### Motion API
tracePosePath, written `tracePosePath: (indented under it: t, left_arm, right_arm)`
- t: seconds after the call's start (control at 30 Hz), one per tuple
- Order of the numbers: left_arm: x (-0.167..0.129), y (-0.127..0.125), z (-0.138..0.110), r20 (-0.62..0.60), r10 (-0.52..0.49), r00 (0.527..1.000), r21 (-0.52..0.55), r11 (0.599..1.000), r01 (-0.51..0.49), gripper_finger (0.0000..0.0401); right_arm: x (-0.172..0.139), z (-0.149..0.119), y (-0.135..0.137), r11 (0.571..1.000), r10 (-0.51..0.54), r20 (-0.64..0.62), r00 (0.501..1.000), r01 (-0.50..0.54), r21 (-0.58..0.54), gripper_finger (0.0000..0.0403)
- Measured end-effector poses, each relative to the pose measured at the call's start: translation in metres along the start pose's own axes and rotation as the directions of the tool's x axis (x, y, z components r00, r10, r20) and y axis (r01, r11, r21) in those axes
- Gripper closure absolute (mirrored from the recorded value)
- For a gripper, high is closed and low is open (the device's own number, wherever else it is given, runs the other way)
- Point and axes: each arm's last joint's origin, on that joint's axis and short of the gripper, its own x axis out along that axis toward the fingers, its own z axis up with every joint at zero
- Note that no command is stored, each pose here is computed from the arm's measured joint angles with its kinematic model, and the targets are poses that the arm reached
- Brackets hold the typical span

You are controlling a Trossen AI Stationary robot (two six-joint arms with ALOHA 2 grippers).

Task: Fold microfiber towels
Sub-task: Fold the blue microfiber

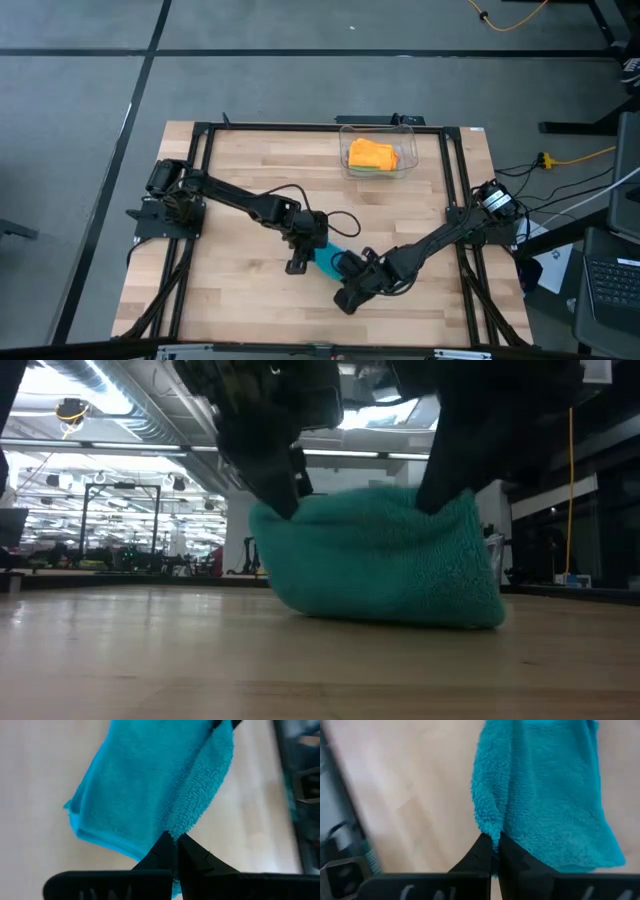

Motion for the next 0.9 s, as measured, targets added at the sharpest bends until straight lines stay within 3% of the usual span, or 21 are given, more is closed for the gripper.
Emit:
tracePosePath:
  t: [0.13, 0.27, 0.57, 0.9]
  left_arm:
    - [-0.001, -0.007, -0.001, -0.013, -0.104, 0.995, 0.026, 0.994, 0.104, 0.0401]
    - [-0.003, -0.004, 0.0, -0.008, -0.109, 0.994, 0.03, 0.994, 0.109, 0.0401]
    - [-0.011, 0.021, 0.008, 0.049, -0.047, 0.998, -0.017, 0.999, 0.048, 0.039]
    - [-0.014, 0.031, 0.01, 0.065, -0.023, 0.998, -0.037, 0.999, 0.026, 0.0365]
  right_arm:
    - [-0.001, 0.002, 0.008, 0.993, 0.097, -0.015, 0.995, -0.098, -0.068, 0.0393]
    - [0.0, 0.002, 0.008, 0.991, 0.101, -0.016, 0.995, -0.102, -0.09, 0.0393]
    - [0.0, 0.002, 0.005, 0.994, 0.05, 0.011, 0.999, -0.049, -0.096, 0.0347]
    - [-0.004, 0.0, -0.007, 0.998, -0.056, -0.021, 0.998, 0.055, -0.044, 0.034]
